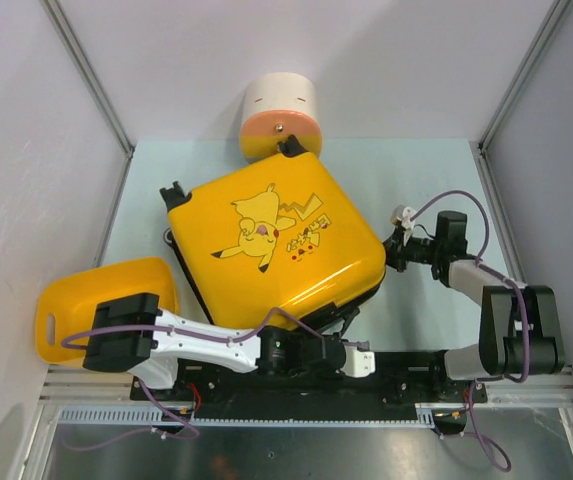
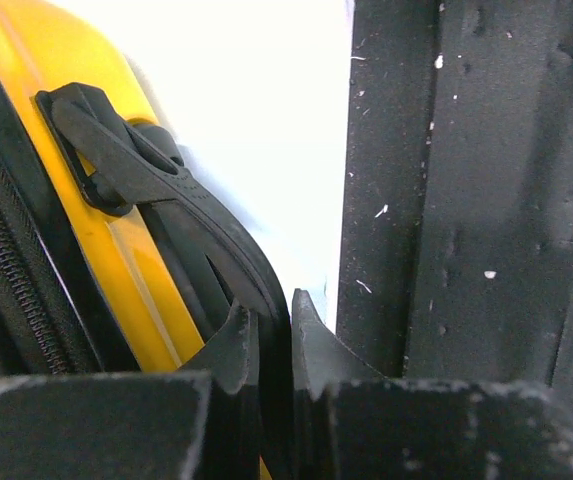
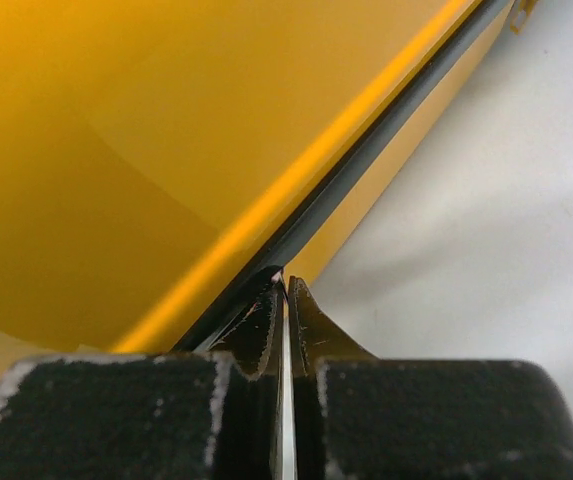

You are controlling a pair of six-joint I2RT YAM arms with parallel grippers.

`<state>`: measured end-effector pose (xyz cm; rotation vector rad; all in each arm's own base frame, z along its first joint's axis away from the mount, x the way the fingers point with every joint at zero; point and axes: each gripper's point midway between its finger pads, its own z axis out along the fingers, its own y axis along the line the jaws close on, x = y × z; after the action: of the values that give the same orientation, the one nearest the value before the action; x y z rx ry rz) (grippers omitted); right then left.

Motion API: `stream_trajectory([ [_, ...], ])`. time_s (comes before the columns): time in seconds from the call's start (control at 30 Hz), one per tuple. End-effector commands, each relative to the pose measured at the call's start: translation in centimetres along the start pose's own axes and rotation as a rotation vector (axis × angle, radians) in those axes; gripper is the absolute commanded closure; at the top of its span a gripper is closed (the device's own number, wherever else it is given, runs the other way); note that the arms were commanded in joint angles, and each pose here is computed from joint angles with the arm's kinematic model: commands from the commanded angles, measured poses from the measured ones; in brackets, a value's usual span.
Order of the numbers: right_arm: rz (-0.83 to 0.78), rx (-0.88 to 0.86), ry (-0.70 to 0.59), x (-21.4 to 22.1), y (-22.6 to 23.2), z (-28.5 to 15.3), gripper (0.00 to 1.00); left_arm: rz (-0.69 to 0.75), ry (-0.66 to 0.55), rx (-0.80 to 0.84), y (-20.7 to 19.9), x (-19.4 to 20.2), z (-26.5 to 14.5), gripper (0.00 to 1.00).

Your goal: Open, take out, and arrange the luggage

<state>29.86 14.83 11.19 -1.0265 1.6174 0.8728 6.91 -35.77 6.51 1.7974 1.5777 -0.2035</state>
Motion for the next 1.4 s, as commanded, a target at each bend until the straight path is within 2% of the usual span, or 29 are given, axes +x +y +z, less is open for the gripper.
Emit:
stream_trajectory([
  [0.0,-0.355,0.084,-0.141,-8.1,-4.8,2.4,1.00,0.233,-0.028,0.480,-9.7,1.9,-1.6,1.00],
  [0.1,-0.364,0.084,-0.144,-8.2,-4.9,2.9,1.00,0.222,-0.023,0.490,-9.8,2.2,-1.5,1.00],
  [0.17,-0.350,0.091,-0.149,-8.5,-5.0,2.9,0.92,0.235,-0.015,0.455,-9.1,2.1,-1.2,0.98],
  [0.2,-0.331,0.089,-0.144,-8.4,-4.9,2.8,0.89,0.240,-0.019,0.434,-8.7,1.7,-1.0,0.92],
  [0.23,-0.322,0.090,-0.140,-8.5,-5.0,2.6,0.80,0.254,-0.022,0.413,-8.3,1.4,-0.9,0.74],
  [0.27,-0.326,0.109,-0.140,-9.1,-5.5,1.9,0.75,0.258,-0.032,0.391,-7.8,0.9,-0.9,0.65],
  [0.3,-0.303,0.117,-0.120,-8.7,-5.6,1.4,0.71,0.253,-0.044,0.329,-6.4,-0.3,-0.9,0.41],
  [0.33,-0.298,0.133,-0.111,-8.7,-5.9,1.0,0.63,0.246,-0.064,0.296,-5.5,-1.4,-1.1,0.29],
  [0.4,-0.286,0.160,-0.087,-8.7,-6.1,-0.3,0.54,0.233,-0.111,0.233,-3.6,-4.2,-1.7,0.13],
  [0.43,-0.278,0.204,-0.074,-8.7,-6.9,-1.5,0.45,0.249,-0.134,0.223,-3.1,-5.3,-2.0,0.11],
  [0.5,-0.275,0.238,-0.045,-8.6,-6.8,-3.2,0.38,0.247,-0.186,0.188,-1.7,-8.5,-3.0,0.00],
  [0.53,-0.273,0.260,-0.028,-8.4,-6.9,-3.8,0.33,0.252,-0.204,0.172,-1.1,-9.6,-3.4,0.00],
  [0.63,-0.249,0.352,0.015,-8.5,-7.1,-5.9,0.26,0.270,-0.263,0.174,-0.1,-13.6,-4.7,0.00],
  [0.73,-0.211,0.431,0.045,-8.7,-7.1,-7.8,0.22,0.315,-0.328,0.200,0.2,-16.9,-6.5,0.00],
  [0.9,-0.042,0.538,0.058,-9.7,-7.8,-9.2,0.19,0.287,-0.431,0.225,1.1,-21.2,-10.3,0.00],
  [0.93,-0.008,0.554,0.057,-10.0,-8.0,-9.4,0.13,0.282,-0.455,0.244,1.0,-21.6,-11.1,0.00],
  [1.0,0.087,0.550,0.038,-10.9,-7.8,-9.2,0.11,0.226,-0.478,0.220,2.4,-22.2,-12.5,0.00],
  [1.07,0.129,0.533,0.027,-11.5,-7.2,-8.7,0.10,0.068,-0.495,0.219,4.5,-22.5,-14.3,0.00],
  [1.17,0.179,0.526,0.009,-12.4,-6.3,-8.1,0.09,-0.224,-0.498,0.171,11.7,-21.0,-16.8,0.00],
  [1.2,0.189,0.512,0.002,-12.8,-5.6,-7.6,0.09,-0.332,-0.492,0.103,16.3,-18.9,-17.1,0.00],
  [1.23,0.193,0.517,0.001,-13.0,-5.5,-7.5,0.08,-0.441,-0.491,0.066,18.7,-17.5,-17.7,0.00],
  [1.27,0.197,0.511,0.001,-13.1,-5.3,-7.3,0.08,-0.574,-0.488,-0.057,24.2,-13.6,-19.2,0.00],
  [1.3,0.195,0.500,0.001,-13.4,-4.7,-7.0,0.09,-0.663,-0.486,-0.107,26.7,-11.3,-20.1,0.00],
  [1.33,0.199,0.500,0.003,-13.4,-4.6,-6.8,0.09,-0.789,-0.511,-0.061,27.6,-9.8,-21.0,0.00],
  [1.37,0.200,0.496,0.004,-13.4,-4.4,-6.7,0.09,-0.921,-0.505,-0.185,31.3,-4.5,-23.1,0.00],
])
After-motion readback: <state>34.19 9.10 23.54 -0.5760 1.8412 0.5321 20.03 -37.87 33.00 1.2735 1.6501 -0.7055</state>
